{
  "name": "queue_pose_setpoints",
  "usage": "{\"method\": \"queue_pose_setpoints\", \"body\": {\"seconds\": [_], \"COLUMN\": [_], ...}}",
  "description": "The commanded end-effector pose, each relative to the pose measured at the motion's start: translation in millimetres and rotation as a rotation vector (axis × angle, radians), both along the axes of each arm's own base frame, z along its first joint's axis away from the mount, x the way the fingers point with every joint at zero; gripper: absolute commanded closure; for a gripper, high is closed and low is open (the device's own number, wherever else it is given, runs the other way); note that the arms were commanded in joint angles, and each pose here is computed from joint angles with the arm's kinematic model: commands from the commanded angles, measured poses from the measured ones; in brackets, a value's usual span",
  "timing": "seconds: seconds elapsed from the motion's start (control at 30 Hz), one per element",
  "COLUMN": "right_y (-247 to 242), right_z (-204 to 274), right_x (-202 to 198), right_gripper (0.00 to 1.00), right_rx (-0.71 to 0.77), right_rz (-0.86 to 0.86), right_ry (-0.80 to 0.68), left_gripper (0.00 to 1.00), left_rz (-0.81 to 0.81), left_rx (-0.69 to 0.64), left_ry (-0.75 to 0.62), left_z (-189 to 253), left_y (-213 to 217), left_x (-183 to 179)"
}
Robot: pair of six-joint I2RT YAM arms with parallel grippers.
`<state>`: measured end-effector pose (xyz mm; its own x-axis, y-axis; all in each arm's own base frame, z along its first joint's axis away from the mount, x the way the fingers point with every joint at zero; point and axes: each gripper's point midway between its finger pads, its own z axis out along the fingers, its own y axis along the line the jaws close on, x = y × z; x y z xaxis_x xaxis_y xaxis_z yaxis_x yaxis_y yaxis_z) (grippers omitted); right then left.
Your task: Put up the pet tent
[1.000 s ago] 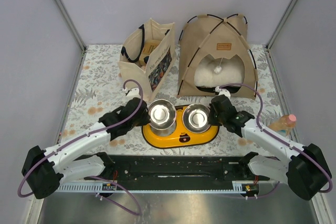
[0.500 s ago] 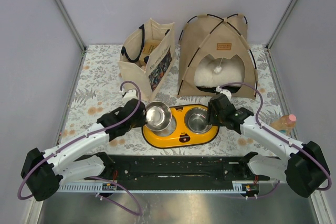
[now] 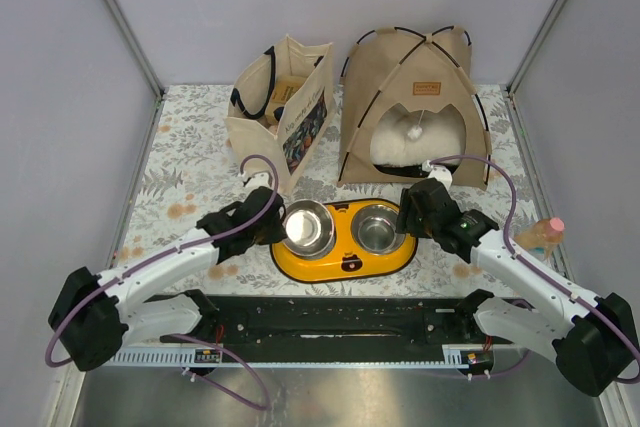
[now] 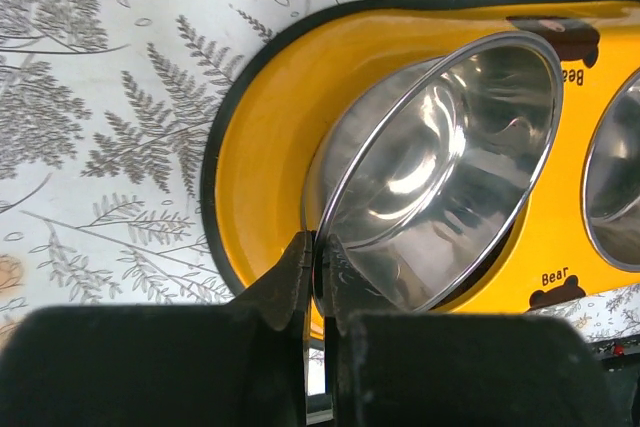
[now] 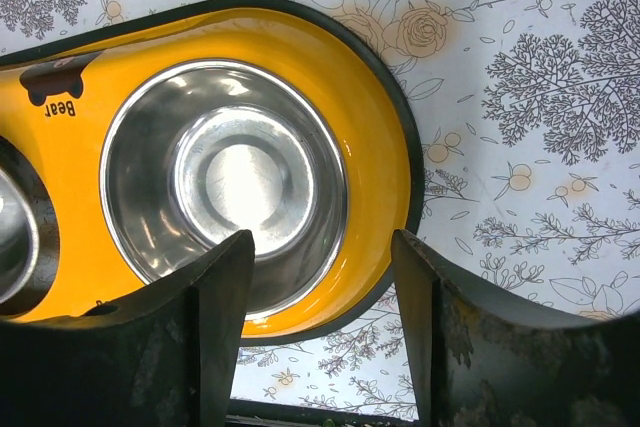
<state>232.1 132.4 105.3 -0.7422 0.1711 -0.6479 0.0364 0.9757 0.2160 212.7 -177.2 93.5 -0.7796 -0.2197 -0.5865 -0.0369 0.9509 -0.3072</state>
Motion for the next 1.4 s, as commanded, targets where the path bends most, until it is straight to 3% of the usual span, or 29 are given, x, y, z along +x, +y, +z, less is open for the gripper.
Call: {"method": "queue_pose_setpoints", "body": {"seconds": [0.0, 0.1, 0.33, 0.4, 0.57, 1.03, 1.17, 1.27, 1.37], "right_y": [-1, 0, 0, 1, 3, 6, 4, 4, 5], "right_z": [13, 11, 11, 10, 11, 11, 11, 10, 10], "right_x": [8, 8, 8, 8, 9, 7, 7, 7, 7], "right_gripper": [0.35, 0.35, 0.35, 0.35, 0.36, 0.36, 0.36, 0.36, 0.36], "right_rx": [0.007, 0.010, 0.010, 0.011, 0.022, 0.038, 0.033, 0.032, 0.035], "right_rz": [-0.028, -0.026, -0.022, -0.020, -0.016, -0.002, -0.002, 0.000, 0.004], "right_ry": [-0.048, -0.046, -0.052, -0.049, -0.052, -0.054, -0.060, -0.061, -0.059], "left_gripper": [1.00, 1.00, 0.88, 1.00, 1.00, 1.00, 0.84, 0.82, 0.63], "left_rz": [-0.049, -0.061, -0.060, -0.056, -0.060, -0.039, -0.022, 0.010, 0.016], "left_rx": [-0.074, -0.078, -0.040, -0.049, -0.114, -0.279, -0.248, -0.201, -0.181], "left_ry": [0.018, 0.036, 0.069, 0.065, 0.049, 0.167, 0.184, 0.170, 0.161], "left_z": [-7, -12, -24, -22, -6, -8, -16, -18, -17], "left_y": [-24, -30, -27, -27, -34, -55, -49, -39, -34], "left_x": [5, 6, 4, 4, 4, -3, -5, -3, -2]}}
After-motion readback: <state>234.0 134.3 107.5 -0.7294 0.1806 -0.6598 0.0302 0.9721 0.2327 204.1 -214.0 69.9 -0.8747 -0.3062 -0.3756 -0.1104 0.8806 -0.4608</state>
